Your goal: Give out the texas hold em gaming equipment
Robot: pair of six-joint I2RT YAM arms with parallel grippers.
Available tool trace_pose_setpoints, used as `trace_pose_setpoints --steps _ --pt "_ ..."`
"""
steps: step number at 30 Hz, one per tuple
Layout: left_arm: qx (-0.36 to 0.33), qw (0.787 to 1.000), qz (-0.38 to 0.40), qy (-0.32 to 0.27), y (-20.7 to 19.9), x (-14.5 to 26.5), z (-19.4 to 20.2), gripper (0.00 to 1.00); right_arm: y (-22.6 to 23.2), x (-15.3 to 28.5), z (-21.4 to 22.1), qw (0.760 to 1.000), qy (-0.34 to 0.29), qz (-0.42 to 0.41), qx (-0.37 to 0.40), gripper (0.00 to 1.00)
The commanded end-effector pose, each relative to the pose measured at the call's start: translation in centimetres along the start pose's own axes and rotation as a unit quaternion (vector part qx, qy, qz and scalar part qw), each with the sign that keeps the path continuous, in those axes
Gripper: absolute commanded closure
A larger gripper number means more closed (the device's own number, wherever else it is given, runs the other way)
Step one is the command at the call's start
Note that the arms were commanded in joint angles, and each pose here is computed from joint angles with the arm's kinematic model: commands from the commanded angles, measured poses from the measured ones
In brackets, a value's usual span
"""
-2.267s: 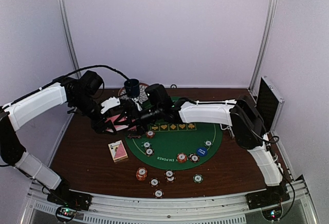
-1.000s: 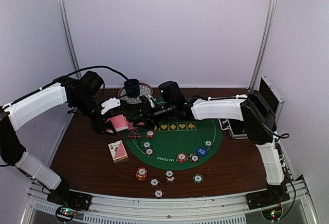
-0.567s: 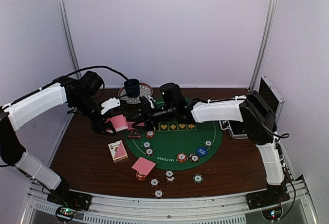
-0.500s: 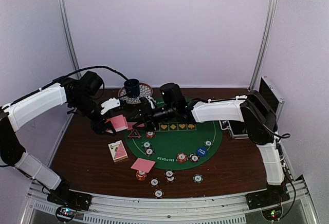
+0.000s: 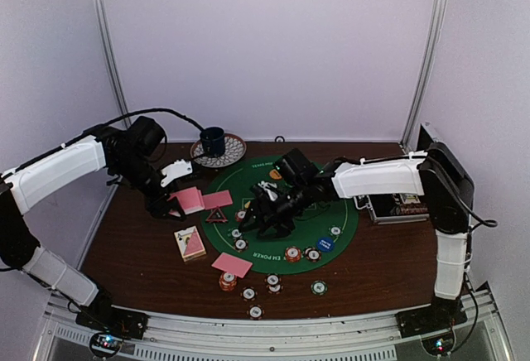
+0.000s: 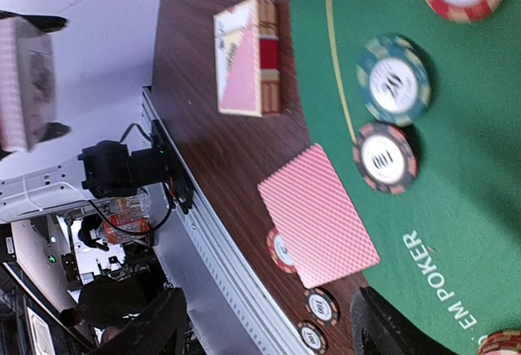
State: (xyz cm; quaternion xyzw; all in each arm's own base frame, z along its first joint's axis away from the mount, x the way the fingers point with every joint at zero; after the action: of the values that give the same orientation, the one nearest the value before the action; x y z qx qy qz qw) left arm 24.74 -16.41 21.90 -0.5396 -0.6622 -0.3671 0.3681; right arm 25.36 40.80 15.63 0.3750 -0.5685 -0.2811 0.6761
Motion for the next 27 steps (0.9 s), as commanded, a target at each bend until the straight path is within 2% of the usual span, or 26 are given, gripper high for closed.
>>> trace_pose_setpoints --steps 1,12,27 --pt "-0.013 1.0 -0.008 -0.009 -0.2 0.6 -0.1 1.0 -3.5 -0.3 2.5 0.998 0.043 0.027 -0.033 0.25" --pt "-0.014 1.0 -0.007 -0.008 -0.2 0.7 -0.1 1.0 -5.7 -4.0 3.9 0.992 0.093 0.0 -0.09 0.25" --pt "-0.028 1.0 -0.007 0.003 -0.3 0.3 0.3 1.0 -7.5 -7.1 3.6 0.984 0.073 0.017 -0.163 0.34"
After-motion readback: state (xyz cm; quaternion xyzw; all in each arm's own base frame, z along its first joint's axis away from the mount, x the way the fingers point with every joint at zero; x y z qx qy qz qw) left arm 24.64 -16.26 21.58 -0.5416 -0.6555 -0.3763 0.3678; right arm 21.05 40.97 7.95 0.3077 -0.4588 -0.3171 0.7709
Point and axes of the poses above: each gripper's point midway between its finger pads, its own x axis back along the fingers, its own y axis along the line the jaws close on, z = x × y, the point moved 6 cm from there along x, back along the fingers, and after that the axes turned 13 degrees about -x, right-handed, at the moved point
